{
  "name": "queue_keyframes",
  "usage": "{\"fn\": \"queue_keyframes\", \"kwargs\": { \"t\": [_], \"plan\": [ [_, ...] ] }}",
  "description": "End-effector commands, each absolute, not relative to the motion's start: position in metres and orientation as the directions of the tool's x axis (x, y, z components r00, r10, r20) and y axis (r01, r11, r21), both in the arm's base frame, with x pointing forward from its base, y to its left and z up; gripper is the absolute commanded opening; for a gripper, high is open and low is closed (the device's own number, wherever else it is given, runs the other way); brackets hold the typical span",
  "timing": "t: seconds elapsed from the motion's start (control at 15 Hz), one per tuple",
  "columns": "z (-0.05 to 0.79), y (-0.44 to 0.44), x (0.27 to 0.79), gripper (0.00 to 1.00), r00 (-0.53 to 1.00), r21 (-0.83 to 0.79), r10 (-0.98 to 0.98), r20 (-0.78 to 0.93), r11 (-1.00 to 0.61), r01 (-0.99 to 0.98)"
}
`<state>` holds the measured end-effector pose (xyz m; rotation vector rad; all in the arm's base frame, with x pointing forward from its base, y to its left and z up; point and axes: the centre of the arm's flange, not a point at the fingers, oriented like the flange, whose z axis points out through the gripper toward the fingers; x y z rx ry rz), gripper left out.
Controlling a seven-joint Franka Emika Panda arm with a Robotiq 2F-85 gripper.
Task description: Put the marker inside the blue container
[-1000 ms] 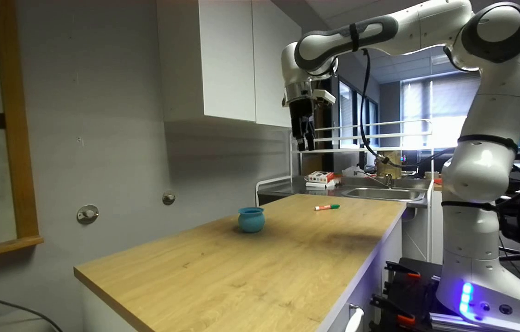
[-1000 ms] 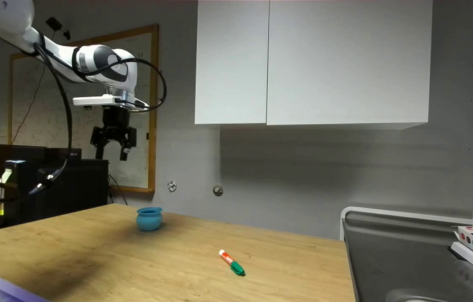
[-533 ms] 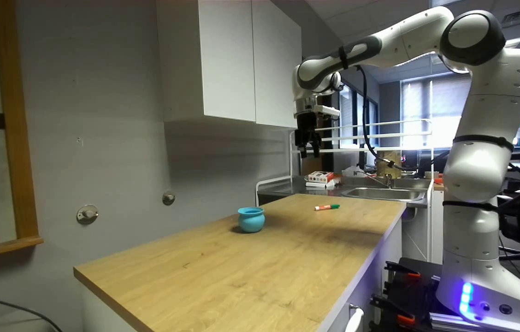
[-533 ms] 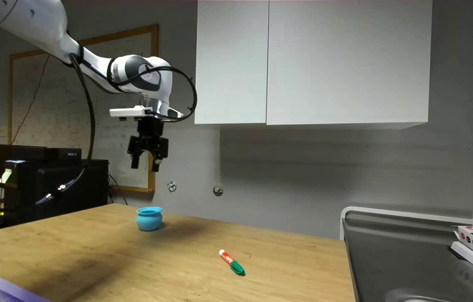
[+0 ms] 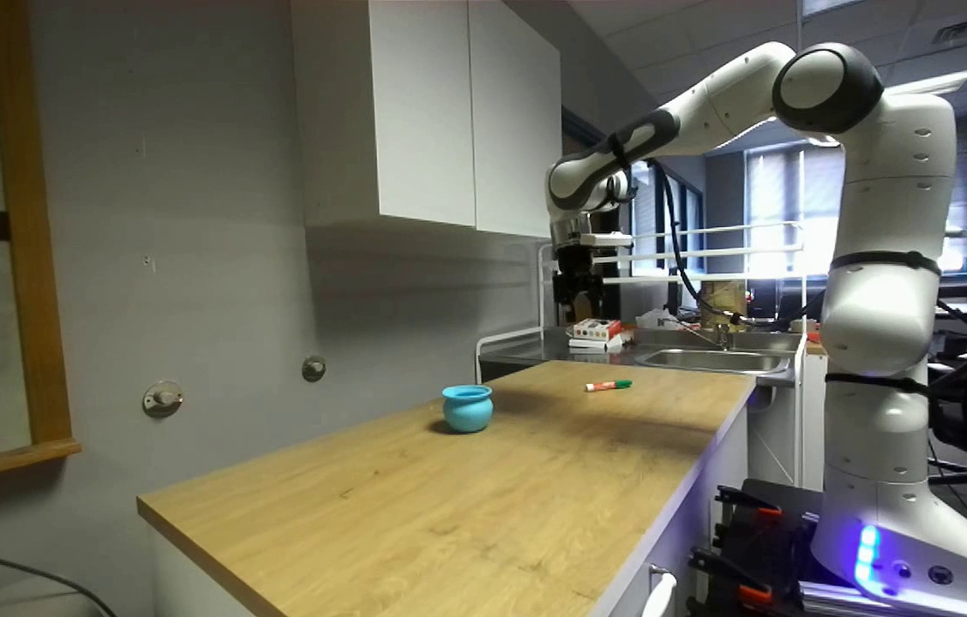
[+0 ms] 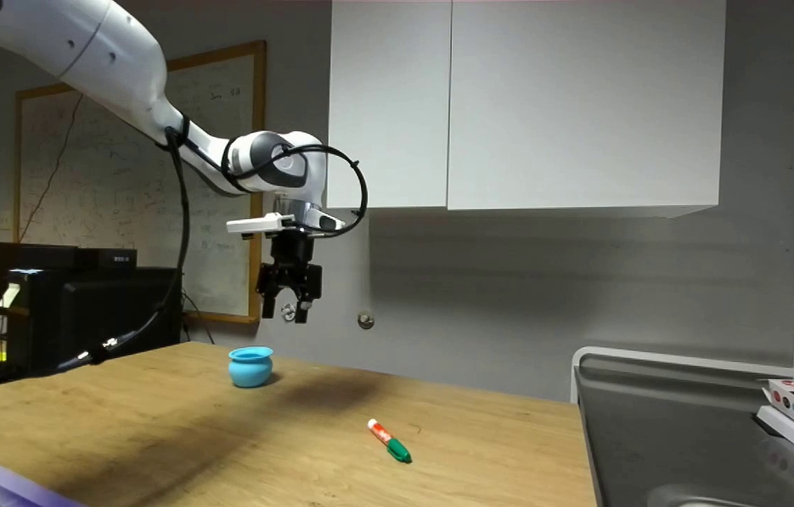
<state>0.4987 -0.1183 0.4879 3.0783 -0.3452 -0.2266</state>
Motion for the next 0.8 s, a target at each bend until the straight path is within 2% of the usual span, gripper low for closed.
{"fn": "queue_keyframes", "kwargs": {
  "t": [0.0, 0.27, 0.53, 0.73],
  "plan": [
    [0.456, -0.15, 0.511, 1.0, 0.944, 0.217, -0.245, -0.223, -0.956, -0.197],
    [0.414, -0.196, 0.508, 1.0, 0.918, 0.308, -0.26, -0.299, -0.937, -0.165],
    [0.379, -0.217, 0.514, 1.0, 0.922, 0.22, -0.18, -0.343, -0.97, -0.108],
    [0.366, -0.216, 0.524, 1.0, 0.939, 0.148, -0.045, -0.341, -0.989, 0.006]
  ]
}}
